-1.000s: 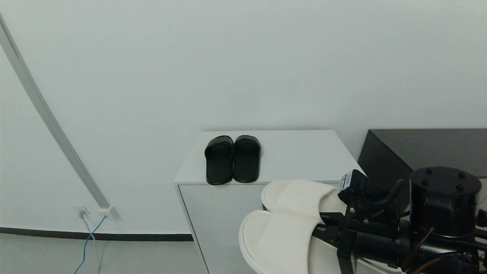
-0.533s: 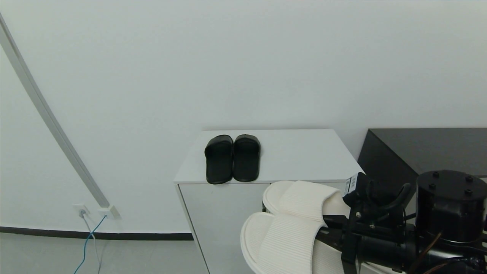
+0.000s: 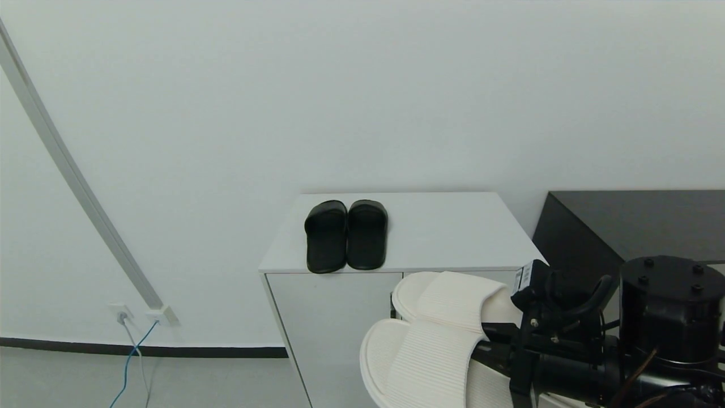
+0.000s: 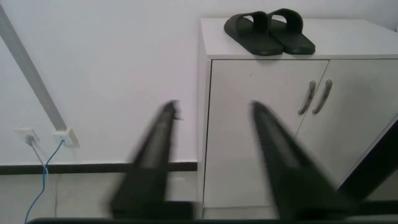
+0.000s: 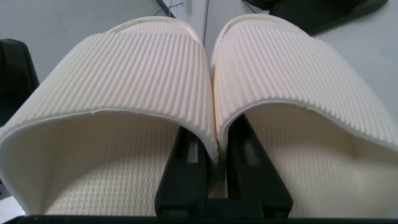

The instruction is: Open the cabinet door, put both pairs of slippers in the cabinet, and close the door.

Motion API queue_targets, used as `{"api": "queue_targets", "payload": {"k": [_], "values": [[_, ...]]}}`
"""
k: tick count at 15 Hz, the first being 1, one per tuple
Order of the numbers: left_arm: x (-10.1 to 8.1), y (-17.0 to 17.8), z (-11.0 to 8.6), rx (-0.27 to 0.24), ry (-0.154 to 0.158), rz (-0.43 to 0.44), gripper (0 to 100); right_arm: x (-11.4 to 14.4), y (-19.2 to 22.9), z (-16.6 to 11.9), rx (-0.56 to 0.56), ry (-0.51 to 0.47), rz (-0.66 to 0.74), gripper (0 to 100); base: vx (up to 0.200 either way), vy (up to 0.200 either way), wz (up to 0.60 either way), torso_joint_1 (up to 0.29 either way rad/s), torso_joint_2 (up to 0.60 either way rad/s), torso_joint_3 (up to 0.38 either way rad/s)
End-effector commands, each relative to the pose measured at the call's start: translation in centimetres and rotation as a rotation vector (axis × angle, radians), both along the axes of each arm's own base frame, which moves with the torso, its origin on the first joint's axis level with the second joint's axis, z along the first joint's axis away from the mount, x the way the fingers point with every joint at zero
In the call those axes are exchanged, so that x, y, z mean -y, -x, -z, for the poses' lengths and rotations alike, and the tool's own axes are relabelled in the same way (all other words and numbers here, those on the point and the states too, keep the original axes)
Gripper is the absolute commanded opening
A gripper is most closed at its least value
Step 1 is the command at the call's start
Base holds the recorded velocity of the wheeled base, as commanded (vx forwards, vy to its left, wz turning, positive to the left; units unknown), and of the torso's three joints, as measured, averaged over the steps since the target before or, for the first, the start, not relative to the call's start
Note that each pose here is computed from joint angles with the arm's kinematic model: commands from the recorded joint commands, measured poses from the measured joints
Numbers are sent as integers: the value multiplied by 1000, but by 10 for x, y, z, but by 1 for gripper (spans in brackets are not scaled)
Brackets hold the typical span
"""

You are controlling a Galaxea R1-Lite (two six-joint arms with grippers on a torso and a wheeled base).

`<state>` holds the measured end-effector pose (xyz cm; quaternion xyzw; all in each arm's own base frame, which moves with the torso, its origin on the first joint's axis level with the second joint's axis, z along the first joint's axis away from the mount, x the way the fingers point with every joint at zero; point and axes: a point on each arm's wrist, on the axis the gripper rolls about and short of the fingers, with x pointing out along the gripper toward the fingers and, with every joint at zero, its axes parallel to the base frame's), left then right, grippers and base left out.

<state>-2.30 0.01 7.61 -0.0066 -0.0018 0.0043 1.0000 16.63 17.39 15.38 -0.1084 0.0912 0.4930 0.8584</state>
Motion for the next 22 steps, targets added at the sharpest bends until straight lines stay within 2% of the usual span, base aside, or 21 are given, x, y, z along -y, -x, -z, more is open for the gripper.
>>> {"api": "queue_targets", "payload": {"k": [1, 8, 22], "values": [[0, 0, 0, -1, 1, 0, 100, 0, 0, 1, -4, 5, -1, 0, 0, 0, 0, -124, 295, 163], [0, 0, 0, -1, 1, -2, 100, -1, 0, 3, -6, 9, -3, 0, 0, 0, 0, -177, 409, 232], [0, 0, 0, -1, 1, 0, 100, -1, 1, 4, -11, 15, -10, 0, 0, 0, 0, -200, 529, 324]]}}
